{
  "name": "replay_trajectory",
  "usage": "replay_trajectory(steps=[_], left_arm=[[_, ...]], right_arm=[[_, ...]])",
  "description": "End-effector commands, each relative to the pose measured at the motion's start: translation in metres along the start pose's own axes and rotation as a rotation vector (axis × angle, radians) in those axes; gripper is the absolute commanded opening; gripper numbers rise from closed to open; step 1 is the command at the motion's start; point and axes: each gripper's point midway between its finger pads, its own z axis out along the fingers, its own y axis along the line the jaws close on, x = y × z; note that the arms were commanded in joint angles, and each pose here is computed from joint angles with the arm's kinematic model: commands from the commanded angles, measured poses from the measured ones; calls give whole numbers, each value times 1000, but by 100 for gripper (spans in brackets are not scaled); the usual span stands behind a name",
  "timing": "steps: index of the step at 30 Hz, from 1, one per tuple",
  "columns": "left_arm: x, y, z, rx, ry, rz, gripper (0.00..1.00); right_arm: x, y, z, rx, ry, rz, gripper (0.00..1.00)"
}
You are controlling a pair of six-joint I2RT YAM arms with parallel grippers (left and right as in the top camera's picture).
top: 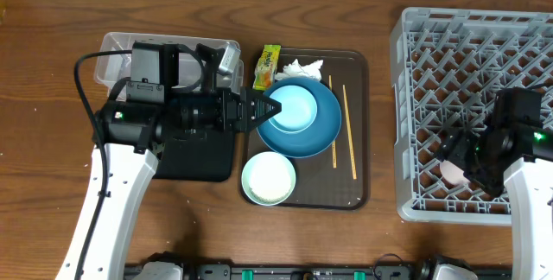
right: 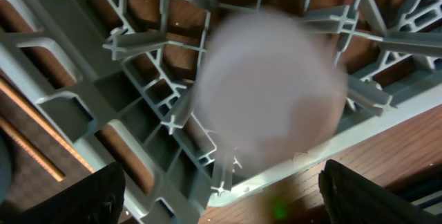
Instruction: Sort waste into correct bins and load items into the dishwasher rack
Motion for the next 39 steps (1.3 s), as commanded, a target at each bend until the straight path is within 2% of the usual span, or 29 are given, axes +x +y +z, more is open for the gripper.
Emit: replay_trajectory(steps=[1, 10, 12, 14, 18, 20, 22, 26, 32, 33, 34, 36, 39], left_arm=[[-1, 1, -1, -6, -1, 3, 89], [-1, 1, -4, -30, -13, 12, 89], [-3, 11, -11, -130, -53, 29, 89], [-6, 28, -26, -292, -114, 21, 89], [-10, 61, -87, -700, -316, -15, 89], [-10, 64, -120, -843, -422, -17, 90], [-9, 59, -144, -922, -503, -1, 90], [-5, 45, -169, -965, -600, 28, 90], [-2, 37, -175, -952, -629, 43, 90], [-1, 37, -175, -953, -627, 41, 100], [-1, 38, -175, -954, -624, 40, 100], [-2, 39, -174, -955, -621, 38, 99], [-2, 40, -173, -957, -616, 37, 99]], right_arm=[[-4, 11, -12, -75, -25, -3, 88], [16, 127, -91, -627, -243, -454, 81], [28, 148, -104, -680, -278, -540, 80], [44, 170, -109, -712, -286, -611, 77], [68, 204, -94, -663, -277, -707, 74], [80, 225, -79, -635, -266, -752, 74], [90, 249, -59, -616, -249, -804, 75], [82, 285, -25, -550, -229, -824, 76], [40, 324, 25, -357, -206, -792, 73], [38, 328, 33, -338, -187, -792, 72], [37, 330, 40, -323, -170, -792, 71], [38, 328, 58, -279, -126, -772, 65], [47, 319, 82, -231, -52, -733, 41]])
